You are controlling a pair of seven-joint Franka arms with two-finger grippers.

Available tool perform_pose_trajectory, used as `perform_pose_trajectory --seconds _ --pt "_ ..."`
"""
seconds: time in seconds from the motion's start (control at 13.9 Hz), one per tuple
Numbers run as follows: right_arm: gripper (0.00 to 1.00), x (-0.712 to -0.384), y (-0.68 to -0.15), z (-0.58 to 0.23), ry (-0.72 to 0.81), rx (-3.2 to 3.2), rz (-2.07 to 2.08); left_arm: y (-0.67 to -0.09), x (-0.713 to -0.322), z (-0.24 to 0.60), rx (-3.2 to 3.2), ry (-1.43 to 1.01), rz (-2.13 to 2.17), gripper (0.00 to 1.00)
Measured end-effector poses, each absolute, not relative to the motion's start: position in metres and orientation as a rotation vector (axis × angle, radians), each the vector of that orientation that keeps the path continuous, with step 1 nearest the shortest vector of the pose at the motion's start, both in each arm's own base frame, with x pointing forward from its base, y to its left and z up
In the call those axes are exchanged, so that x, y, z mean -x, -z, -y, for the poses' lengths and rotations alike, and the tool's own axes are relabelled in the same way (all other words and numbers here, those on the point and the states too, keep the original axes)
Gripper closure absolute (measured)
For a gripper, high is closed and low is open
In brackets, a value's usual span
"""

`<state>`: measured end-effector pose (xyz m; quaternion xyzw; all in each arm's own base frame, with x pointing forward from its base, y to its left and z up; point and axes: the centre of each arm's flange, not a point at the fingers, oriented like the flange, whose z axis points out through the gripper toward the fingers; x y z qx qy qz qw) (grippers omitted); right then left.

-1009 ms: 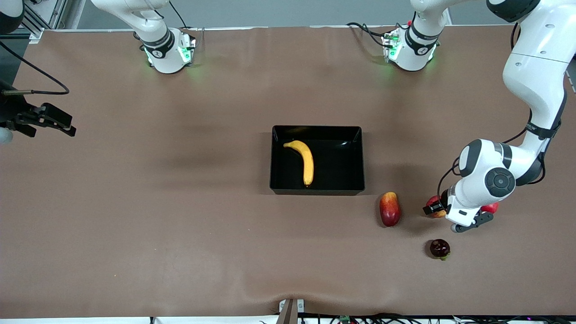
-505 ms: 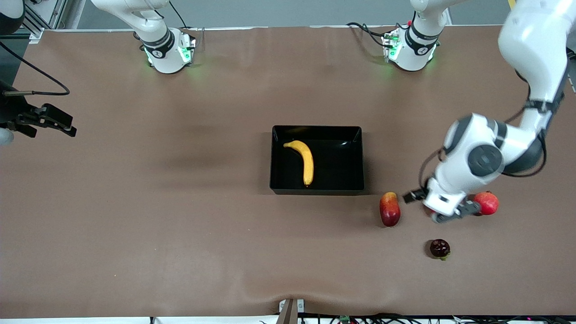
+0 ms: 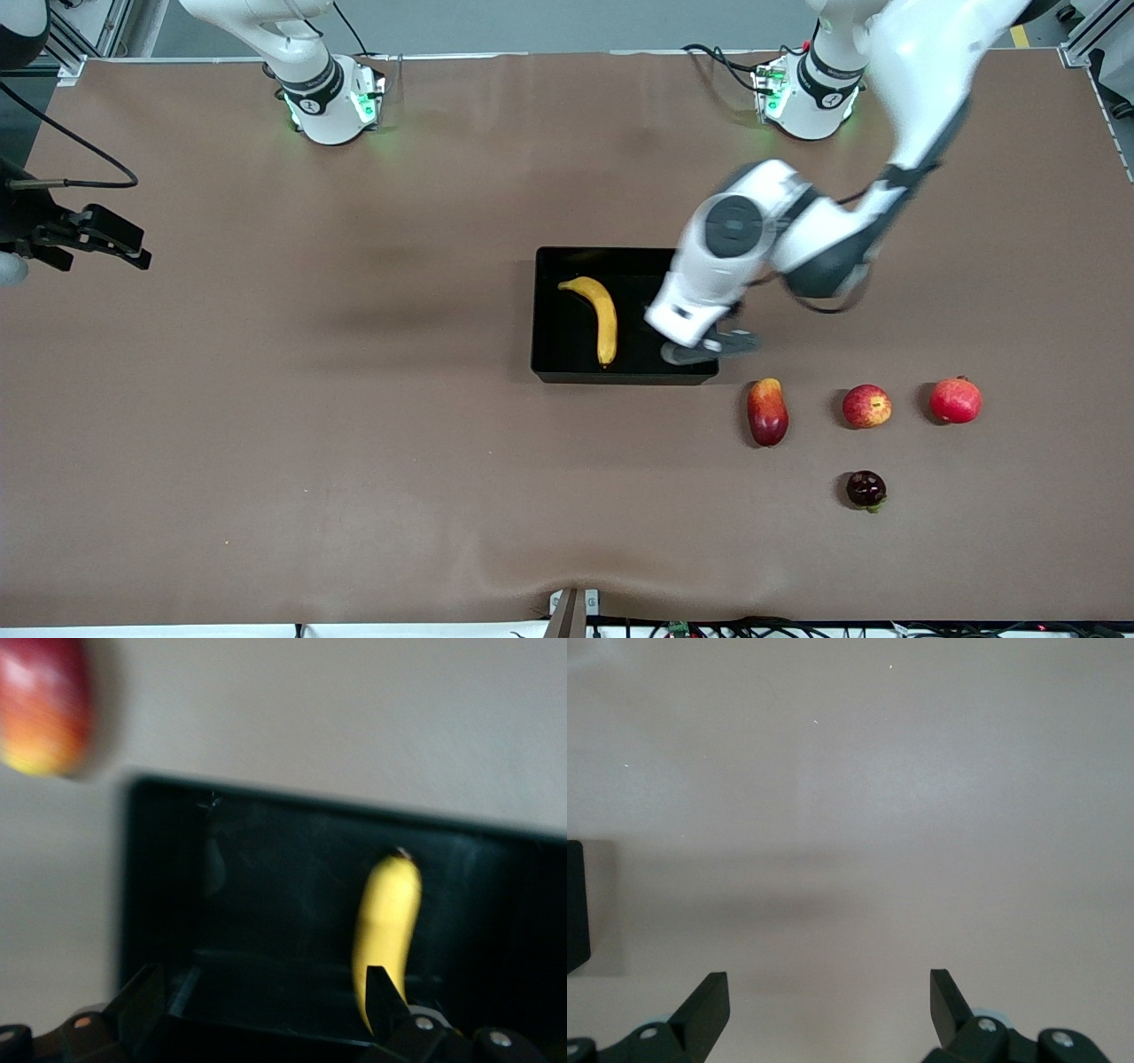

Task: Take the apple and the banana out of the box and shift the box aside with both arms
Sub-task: 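Reach the left gripper back into the box over the banana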

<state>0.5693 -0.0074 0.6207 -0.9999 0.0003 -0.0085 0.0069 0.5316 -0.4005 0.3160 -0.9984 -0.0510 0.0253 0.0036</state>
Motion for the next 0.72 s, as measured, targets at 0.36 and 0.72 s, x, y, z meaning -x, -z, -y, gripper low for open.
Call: perform_pose_trajectory --seconds 0.36,0.72 --pt "0.00 -0.569 -0.621 0.006 0.027 3.128 0.004 -0.244 -0.497 0.474 3.080 -0.065 0.134 0.00" --pt "0.00 -0.569 -0.621 0.005 0.027 3.128 0.005 -0.202 -0.483 0.495 3.123 -0.077 0.193 0.00"
